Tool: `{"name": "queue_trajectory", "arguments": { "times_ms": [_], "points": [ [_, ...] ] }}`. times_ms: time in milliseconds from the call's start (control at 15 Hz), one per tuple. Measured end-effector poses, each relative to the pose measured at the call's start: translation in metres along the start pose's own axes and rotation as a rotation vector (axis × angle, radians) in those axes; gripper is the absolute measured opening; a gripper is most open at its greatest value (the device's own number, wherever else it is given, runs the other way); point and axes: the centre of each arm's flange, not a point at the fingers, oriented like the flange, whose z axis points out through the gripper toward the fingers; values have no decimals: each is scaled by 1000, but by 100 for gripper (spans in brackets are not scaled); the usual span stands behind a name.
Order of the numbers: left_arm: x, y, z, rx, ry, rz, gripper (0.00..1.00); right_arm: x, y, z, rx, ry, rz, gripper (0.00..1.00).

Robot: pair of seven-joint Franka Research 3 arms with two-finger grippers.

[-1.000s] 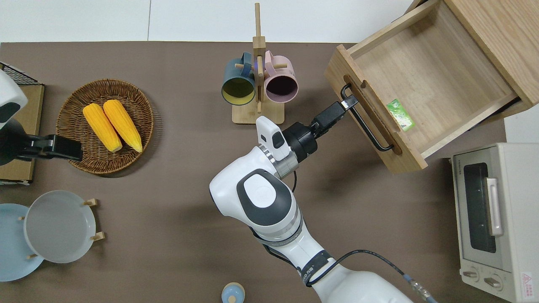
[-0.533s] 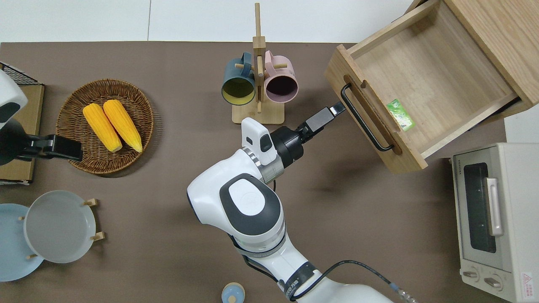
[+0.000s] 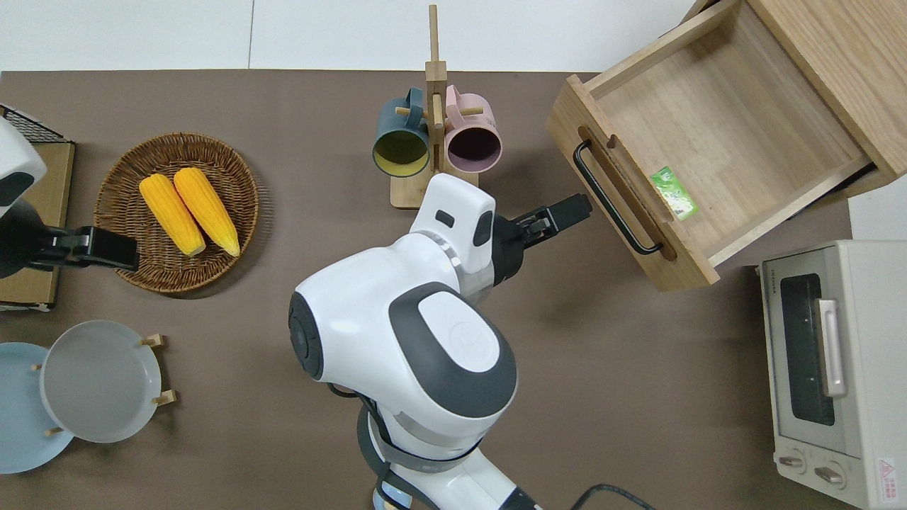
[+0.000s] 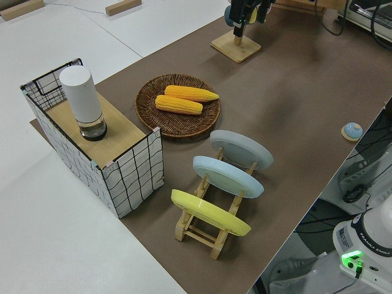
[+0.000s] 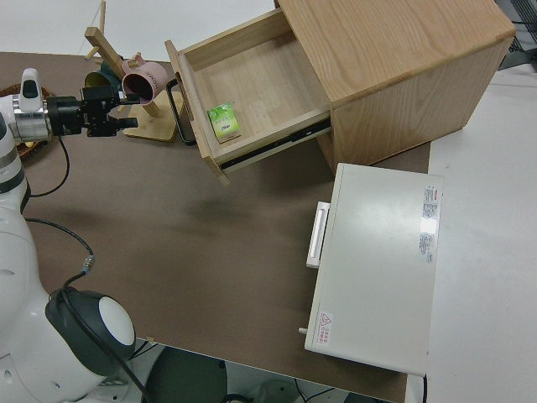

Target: Slide drawer open with right arm

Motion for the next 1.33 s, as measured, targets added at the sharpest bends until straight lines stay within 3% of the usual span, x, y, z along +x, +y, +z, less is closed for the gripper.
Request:
{"name": "queue_trajectory", "arguments": {
  "times_ms": [267,600,933,1333],
  "points": [
    [0,0,0,0,0,0,100,1,65,11,232,-80,88,99],
    [0,0,0,0,0,0,100,-3,142,40,560,-150,227,99],
    [0,0,0,0,0,0,100,-14,197,80,741,-215,302,99],
    [0,0,0,0,0,0,100,-22,229,123,890,-254,328,99]
  ]
}}
